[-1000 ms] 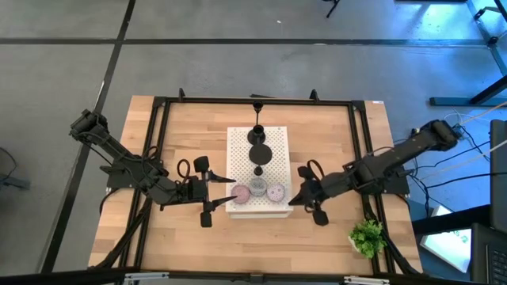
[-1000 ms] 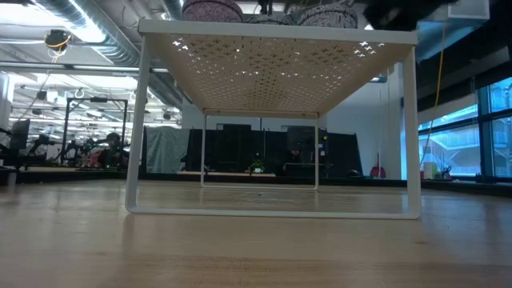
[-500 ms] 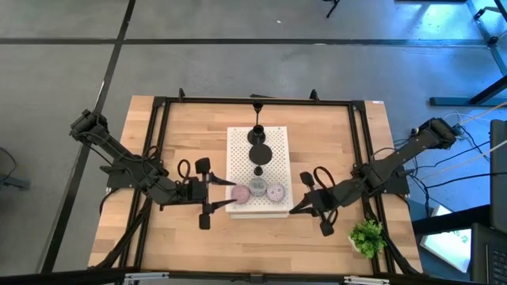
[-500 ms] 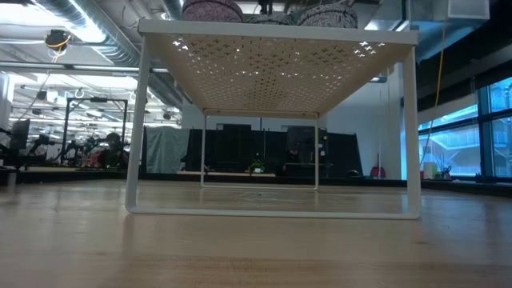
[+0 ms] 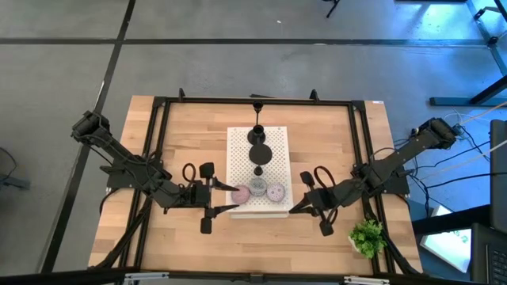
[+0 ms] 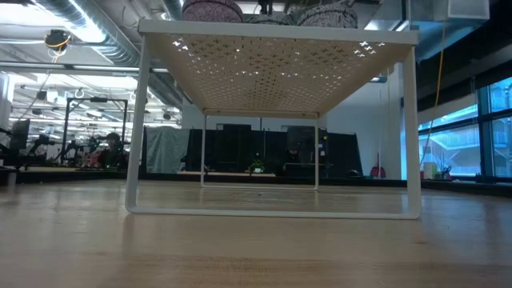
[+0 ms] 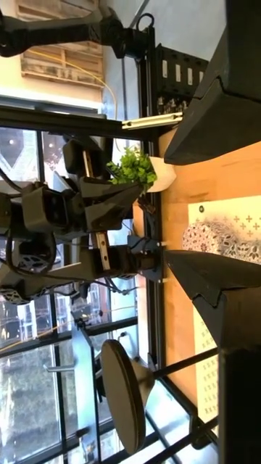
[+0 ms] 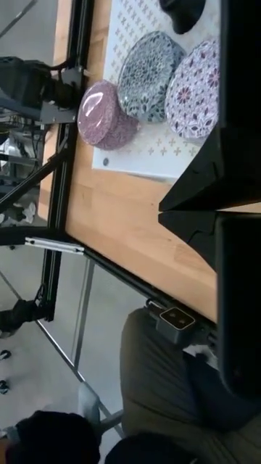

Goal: Pick & Place candle stick holders
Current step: Return to Home Position

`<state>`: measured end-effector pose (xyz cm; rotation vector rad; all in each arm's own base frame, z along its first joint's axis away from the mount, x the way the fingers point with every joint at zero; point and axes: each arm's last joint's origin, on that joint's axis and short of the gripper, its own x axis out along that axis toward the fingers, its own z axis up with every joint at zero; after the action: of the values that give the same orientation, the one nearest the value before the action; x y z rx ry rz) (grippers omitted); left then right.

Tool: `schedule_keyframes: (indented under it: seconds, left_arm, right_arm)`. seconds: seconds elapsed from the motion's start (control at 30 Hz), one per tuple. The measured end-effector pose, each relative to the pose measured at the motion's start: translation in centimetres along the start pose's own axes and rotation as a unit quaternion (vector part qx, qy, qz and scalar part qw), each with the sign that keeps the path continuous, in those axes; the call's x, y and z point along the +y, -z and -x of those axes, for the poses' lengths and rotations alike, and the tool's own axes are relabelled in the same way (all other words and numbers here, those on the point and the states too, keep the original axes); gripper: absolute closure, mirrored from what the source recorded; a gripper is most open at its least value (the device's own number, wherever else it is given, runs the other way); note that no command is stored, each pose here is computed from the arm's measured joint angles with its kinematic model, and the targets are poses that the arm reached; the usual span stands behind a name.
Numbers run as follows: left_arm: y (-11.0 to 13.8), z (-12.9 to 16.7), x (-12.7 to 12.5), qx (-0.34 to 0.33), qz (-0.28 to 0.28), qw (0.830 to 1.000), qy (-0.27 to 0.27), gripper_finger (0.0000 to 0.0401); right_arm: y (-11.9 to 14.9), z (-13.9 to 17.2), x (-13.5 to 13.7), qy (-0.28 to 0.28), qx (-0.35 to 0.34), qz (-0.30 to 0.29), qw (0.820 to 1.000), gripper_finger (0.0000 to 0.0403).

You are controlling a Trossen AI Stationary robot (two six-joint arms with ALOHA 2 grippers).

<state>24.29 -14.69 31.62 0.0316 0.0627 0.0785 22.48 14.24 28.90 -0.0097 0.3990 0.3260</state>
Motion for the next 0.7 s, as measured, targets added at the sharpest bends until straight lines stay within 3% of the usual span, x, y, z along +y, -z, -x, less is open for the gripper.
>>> schedule_keyframes:
  seconds: [0.23,0.43,0.7]
  left_arm:
    - [0.03,0.0,0.0,0.001,-0.002,1.0,0.0,0.0201]
    - [0.03,0.0,0.0,0.001,-0.003,1.0,0.0,0.0201]
    - [0.03,0.0,0.0,0.001,-0.003,1.0,0.0,0.0201]
  right_arm:
    - [-0.09,0.0,-0.06,0.009,-0.005,0.027,1.0,0.0403]
    - [-0.04,0.03,0.4,-0.06,0.0,0.061,0.996,0.0403]
    - [-0.17,-0.05,0.04,-0.057,-0.004,0.066,0.996,0.0403]
